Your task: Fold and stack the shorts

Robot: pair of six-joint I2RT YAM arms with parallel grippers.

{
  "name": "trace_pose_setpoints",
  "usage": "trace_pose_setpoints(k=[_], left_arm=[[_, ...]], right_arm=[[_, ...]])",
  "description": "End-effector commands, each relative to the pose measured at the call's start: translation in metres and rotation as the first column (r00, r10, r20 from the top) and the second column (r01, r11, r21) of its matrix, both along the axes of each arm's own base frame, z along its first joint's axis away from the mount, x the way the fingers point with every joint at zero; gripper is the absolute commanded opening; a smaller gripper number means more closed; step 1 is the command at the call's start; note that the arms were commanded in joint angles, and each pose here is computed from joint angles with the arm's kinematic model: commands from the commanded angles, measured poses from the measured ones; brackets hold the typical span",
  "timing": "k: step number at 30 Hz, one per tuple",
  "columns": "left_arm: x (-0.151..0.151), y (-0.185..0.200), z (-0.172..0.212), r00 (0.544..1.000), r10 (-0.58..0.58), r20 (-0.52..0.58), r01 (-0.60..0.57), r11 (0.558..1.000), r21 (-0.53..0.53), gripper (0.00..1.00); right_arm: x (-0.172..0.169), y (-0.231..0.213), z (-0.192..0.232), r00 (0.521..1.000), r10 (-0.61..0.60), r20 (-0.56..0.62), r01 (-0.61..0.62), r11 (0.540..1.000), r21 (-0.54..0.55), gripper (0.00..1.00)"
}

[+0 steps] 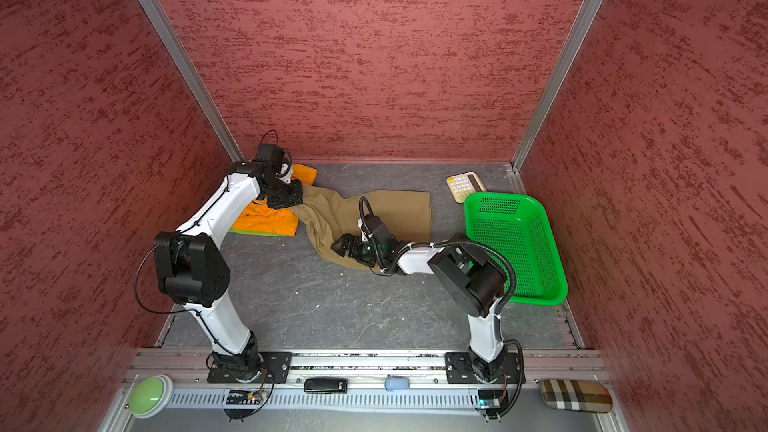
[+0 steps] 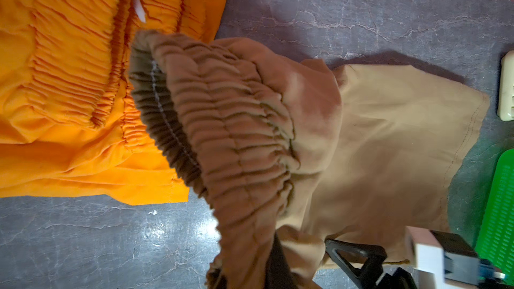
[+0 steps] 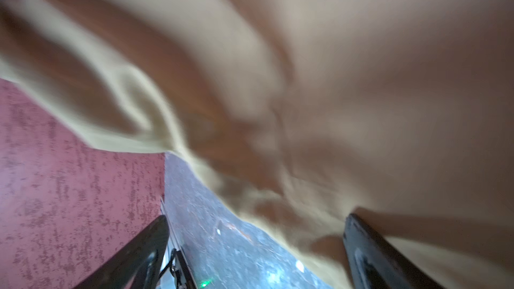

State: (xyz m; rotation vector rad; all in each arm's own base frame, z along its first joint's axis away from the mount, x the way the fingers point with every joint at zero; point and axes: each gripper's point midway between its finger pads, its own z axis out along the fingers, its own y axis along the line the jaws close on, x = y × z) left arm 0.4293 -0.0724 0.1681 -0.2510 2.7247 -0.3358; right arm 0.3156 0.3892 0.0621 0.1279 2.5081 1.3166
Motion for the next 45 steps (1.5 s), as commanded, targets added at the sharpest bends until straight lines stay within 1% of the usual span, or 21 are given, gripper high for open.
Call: trace_pose_setpoints(k=[1,3,6,7,9,11,13,15,17,19,22,26,29,32,34,37,42,45], left_arm=[[-0.001,0.0,0.026,0.997,0.0,0.072,0.001,1.0,-0.013,0.0],[-0.004,0.002,0.029,0.997,0.0,0.079,0.001,1.0,-0.01,0.0],[-0.006,0.002,0.034,0.996,-0.009,0.087,0.01,1.0,-0.011,0.0],[-0.007,0.001,0.035,0.996,-0.014,0.087,0.015,1.0,-0.014,0.0],[-0.008,-0.001,0.037,0.996,-0.021,0.091,0.022,1.0,-0.015,0.0],[-0.009,-0.001,0.04,0.995,-0.029,0.096,0.03,1.0,-0.002,0.0],[-0.011,-0.001,0.043,0.995,-0.04,0.096,0.038,0.999,0.015,0.0],[-0.012,-0.003,0.045,0.994,-0.055,0.095,0.051,0.998,0.037,0.0],[-0.013,-0.005,0.048,0.993,-0.071,0.095,0.065,0.996,0.067,0.0],[-0.014,-0.009,0.05,0.991,-0.088,0.097,0.079,0.992,0.102,0.0],[-0.014,-0.015,0.054,0.989,-0.116,0.094,0.101,0.983,0.152,0.0],[-0.012,-0.03,0.06,0.983,-0.165,0.084,0.145,0.967,0.209,0.0],[-0.013,-0.051,0.062,0.973,-0.22,0.071,0.196,0.949,0.246,0.0],[-0.014,-0.079,0.059,0.96,-0.274,0.056,0.251,0.933,0.258,0.0],[-0.015,-0.096,0.054,0.953,-0.302,0.036,0.282,0.922,0.265,0.0],[-0.014,-0.116,0.046,0.947,-0.322,0.008,0.308,0.913,0.268,0.0],[-0.017,-0.159,0.037,0.928,-0.373,-0.024,0.367,0.898,0.242,0.0],[-0.018,-0.182,0.032,0.917,-0.398,-0.03,0.394,0.893,0.218,0.0]], right_arm=[[0.008,-0.008,-0.002,0.998,-0.056,-0.003,0.056,0.998,-0.01,0.99],[0.009,-0.014,-0.002,0.999,-0.052,0.0,0.051,0.997,-0.052,0.99],[0.022,-0.027,0.027,0.997,-0.065,0.051,0.068,0.997,-0.041,0.99],[0.029,-0.037,0.04,0.993,-0.083,0.08,0.087,0.995,-0.048,0.99],[0.047,-0.068,0.056,0.982,-0.134,0.131,0.148,0.984,-0.104,0.99],[0.066,-0.11,0.062,0.967,-0.199,0.161,0.227,0.957,-0.183,0.99],[0.079,-0.149,0.056,0.956,-0.239,0.168,0.279,0.917,-0.284,0.99],[0.086,-0.178,0.05,0.952,-0.244,0.184,0.298,0.873,-0.386,0.99],[0.089,-0.202,0.042,0.95,-0.251,0.188,0.31,0.835,-0.454,0.99],[0.09,-0.215,0.034,0.952,-0.245,0.183,0.305,0.809,-0.503,0.99],[0.087,-0.236,0.02,0.954,-0.24,0.181,0.3,0.741,-0.6,0.99],[0.08,-0.249,0.005,0.961,-0.221,0.165,0.274,0.695,-0.664,0.97],[0.076,-0.255,-0.008,0.967,-0.208,0.148,0.251,0.667,-0.701,0.95],[0.074,-0.255,-0.02,0.971,-0.201,0.128,0.231,0.663,-0.712,0.9],[0.075,-0.253,-0.025,0.973,-0.199,0.119,0.224,0.67,-0.708,0.86],[0.076,-0.249,-0.027,0.973,-0.2,0.113,0.222,0.684,-0.695,0.83],[0.078,-0.243,-0.029,0.974,-0.198,0.108,0.218,0.704,-0.675,0.77],[0.078,-0.24,-0.033,0.975,-0.198,0.098,0.212,0.719,-0.662,0.71]])
